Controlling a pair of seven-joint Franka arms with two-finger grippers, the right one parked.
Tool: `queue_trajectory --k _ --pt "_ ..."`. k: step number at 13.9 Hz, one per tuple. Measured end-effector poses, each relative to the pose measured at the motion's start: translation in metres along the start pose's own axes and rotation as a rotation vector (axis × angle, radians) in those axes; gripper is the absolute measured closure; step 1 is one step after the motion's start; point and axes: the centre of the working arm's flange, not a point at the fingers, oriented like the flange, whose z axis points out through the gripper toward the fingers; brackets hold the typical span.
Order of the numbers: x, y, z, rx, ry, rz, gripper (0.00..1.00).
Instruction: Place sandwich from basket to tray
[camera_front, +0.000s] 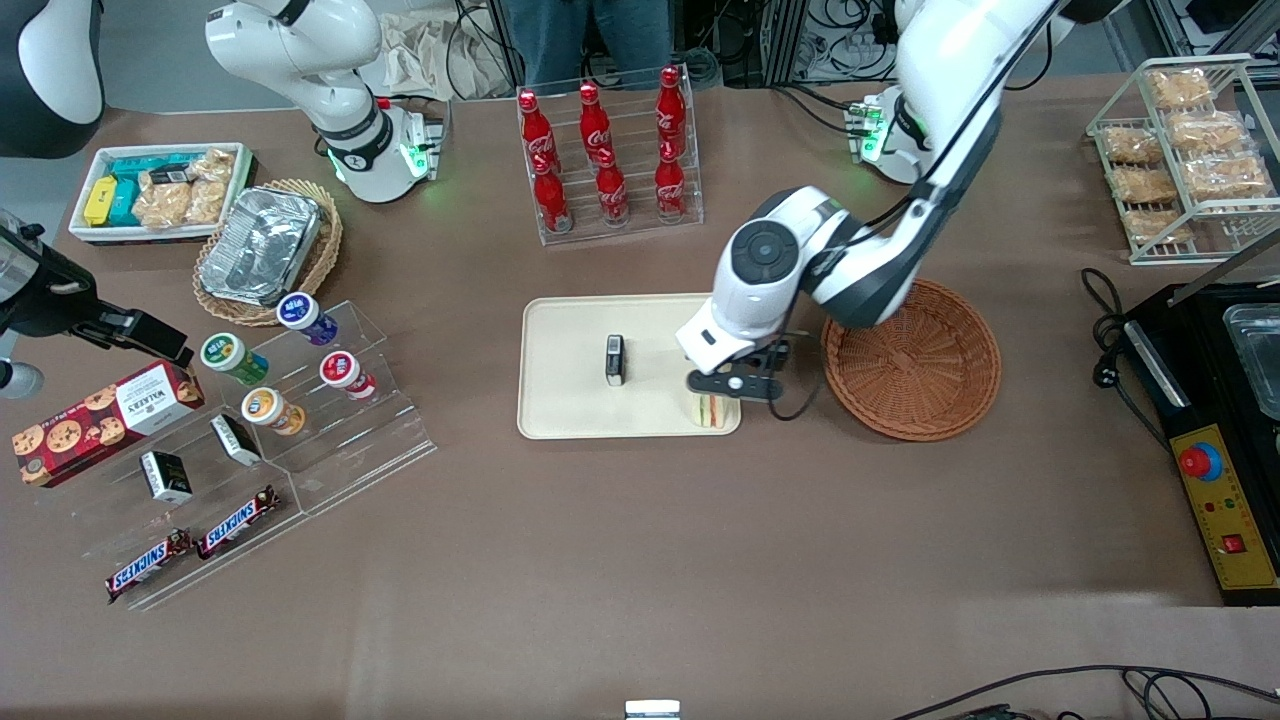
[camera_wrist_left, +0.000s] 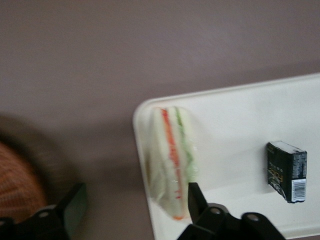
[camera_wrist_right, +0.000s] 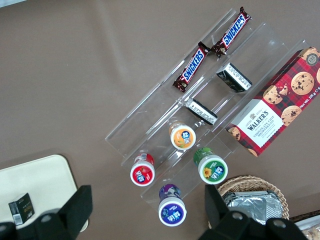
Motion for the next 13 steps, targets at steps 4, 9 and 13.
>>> queue_trajectory --k 4,9,13 --pt "0.015 -0.086 -0.125 0.097 0.05 0.007 0.01" --pt "0.014 -0.235 -0.181 0.149 -0.018 -0.139 0.0" --pt "0.01 -0.285 -0.189 0.153 -0.055 -0.161 0.0"
